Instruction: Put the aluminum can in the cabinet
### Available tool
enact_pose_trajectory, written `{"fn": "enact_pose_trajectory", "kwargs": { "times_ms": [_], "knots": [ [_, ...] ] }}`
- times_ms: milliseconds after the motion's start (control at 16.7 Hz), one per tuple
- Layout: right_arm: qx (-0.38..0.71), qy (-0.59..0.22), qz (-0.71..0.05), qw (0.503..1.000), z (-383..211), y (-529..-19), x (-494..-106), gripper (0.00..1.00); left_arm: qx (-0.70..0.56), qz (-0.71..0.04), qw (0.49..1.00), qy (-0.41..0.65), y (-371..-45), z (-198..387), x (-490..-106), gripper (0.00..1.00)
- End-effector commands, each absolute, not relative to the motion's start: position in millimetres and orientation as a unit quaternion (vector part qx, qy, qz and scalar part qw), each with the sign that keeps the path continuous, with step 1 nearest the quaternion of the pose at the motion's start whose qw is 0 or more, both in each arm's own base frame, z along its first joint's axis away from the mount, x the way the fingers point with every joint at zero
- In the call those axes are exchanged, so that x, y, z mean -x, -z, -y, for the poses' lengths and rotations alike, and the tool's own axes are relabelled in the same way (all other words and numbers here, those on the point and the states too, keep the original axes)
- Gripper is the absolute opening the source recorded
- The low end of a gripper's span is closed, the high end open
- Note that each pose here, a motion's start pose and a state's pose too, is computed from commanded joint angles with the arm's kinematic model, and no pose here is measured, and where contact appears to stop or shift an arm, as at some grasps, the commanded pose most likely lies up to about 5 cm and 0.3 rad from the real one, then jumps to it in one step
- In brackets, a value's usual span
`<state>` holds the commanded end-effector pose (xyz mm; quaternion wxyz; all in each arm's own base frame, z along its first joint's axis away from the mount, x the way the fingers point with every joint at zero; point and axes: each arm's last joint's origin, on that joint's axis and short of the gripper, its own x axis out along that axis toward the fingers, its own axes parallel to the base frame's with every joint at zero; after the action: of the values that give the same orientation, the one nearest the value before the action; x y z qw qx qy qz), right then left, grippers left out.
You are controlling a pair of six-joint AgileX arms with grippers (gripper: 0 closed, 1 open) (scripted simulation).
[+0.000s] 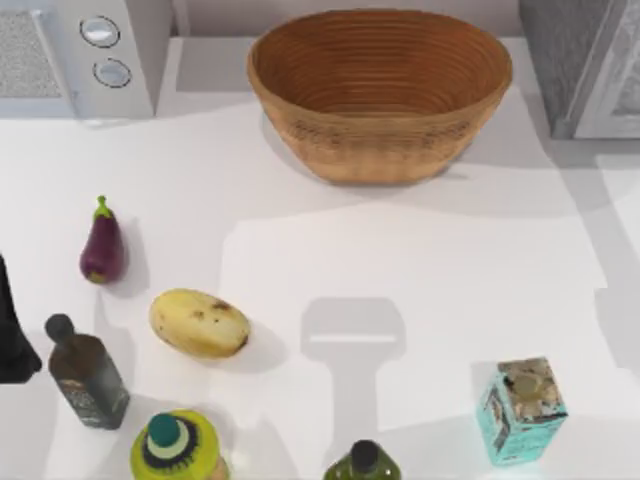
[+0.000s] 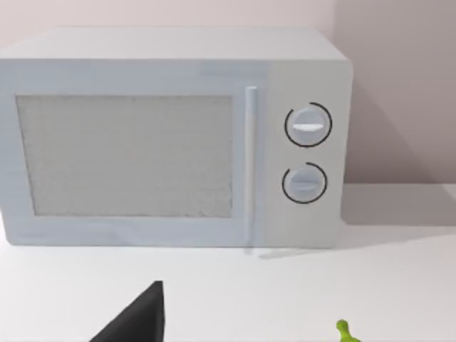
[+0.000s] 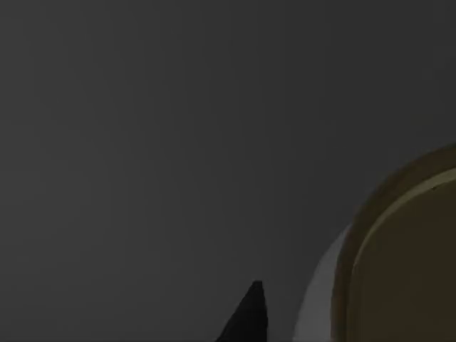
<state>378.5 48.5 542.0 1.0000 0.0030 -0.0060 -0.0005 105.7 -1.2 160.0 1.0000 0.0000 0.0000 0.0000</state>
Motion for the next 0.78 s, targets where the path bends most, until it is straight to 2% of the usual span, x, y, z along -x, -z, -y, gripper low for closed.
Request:
{"fn": "enact_pose_trajectory", "kwargs": {
  "times_ms": [240,540,780],
  "knots": [
    [-0.003,0.001,0.001,1.000,-45,-532,-403,0.00,0.000,0.000,1.000,0.000,-160,1,-106,1.00],
    [-0.002,0.001,-0.001,1.000,-45,-530,-406,0.00,0.000,0.000,1.000,0.000,-160,1,-106,1.00],
    [-0.002,0.001,-0.001,1.000,-45,-530,-406,0.30,0.000,0.000,1.000,0.000,-160,1,-106,1.00]
  ]
}}
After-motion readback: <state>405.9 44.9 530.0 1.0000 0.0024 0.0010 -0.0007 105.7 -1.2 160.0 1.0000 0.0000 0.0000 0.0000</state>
